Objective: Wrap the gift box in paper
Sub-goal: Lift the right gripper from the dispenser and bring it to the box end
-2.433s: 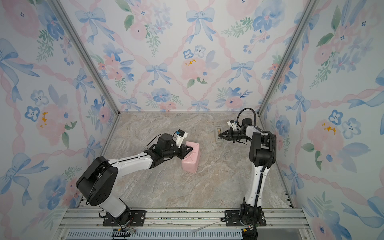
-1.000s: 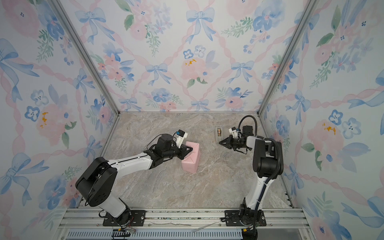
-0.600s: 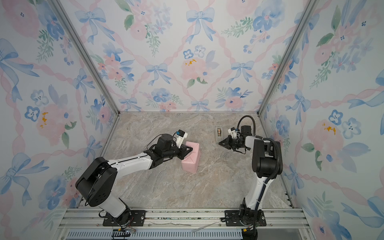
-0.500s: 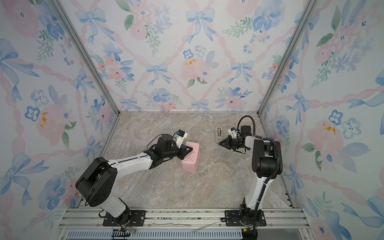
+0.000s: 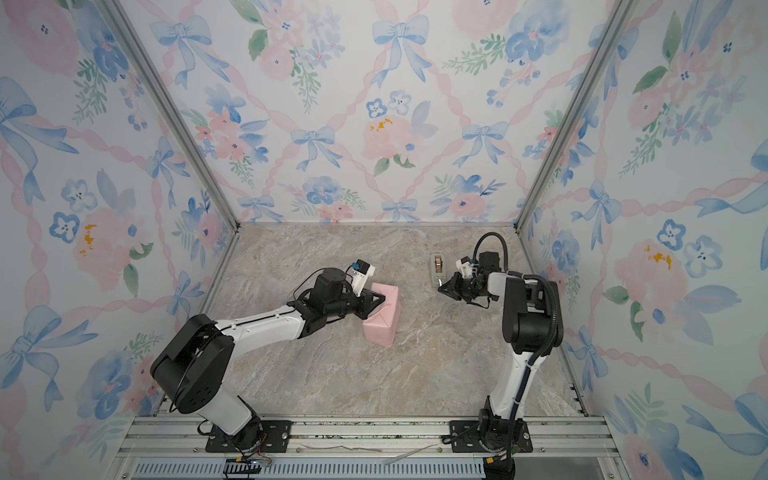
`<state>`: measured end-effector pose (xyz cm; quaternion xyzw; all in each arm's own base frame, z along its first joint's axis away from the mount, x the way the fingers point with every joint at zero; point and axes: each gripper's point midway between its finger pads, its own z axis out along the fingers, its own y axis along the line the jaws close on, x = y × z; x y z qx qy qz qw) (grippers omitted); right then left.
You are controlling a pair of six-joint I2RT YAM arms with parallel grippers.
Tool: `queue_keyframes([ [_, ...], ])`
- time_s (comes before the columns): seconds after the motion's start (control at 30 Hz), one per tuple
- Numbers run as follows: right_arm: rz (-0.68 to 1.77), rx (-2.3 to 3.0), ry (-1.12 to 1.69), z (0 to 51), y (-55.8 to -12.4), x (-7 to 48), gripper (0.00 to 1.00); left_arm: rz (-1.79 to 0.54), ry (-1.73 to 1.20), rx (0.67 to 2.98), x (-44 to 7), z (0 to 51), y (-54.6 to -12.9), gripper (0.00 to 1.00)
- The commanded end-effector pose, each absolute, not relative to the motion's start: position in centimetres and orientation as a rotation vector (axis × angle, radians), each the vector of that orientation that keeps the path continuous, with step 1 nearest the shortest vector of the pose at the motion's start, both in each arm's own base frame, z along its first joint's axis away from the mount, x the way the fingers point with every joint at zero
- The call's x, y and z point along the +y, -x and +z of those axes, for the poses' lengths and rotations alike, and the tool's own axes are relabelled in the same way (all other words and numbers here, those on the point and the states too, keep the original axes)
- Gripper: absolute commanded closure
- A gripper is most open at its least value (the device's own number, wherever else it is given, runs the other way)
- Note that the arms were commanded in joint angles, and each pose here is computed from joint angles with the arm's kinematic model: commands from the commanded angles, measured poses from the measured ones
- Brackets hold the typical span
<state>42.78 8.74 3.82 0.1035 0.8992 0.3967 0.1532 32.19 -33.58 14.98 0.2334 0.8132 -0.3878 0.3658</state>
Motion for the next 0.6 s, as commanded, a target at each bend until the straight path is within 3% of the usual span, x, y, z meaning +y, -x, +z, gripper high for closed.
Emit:
queue_keyframes([
  [0.0,1.098,2.634,-0.343,2.1,-42.5,8.9,1.00,-0.975,-0.610,2.198,-32.9,12.5,-30.5,0.94],
  [0.57,0.967,2.659,-0.438,1.1,-42.8,7.4,1.00,-0.974,-0.613,2.200,-32.8,12.4,-30.4,0.94],
])
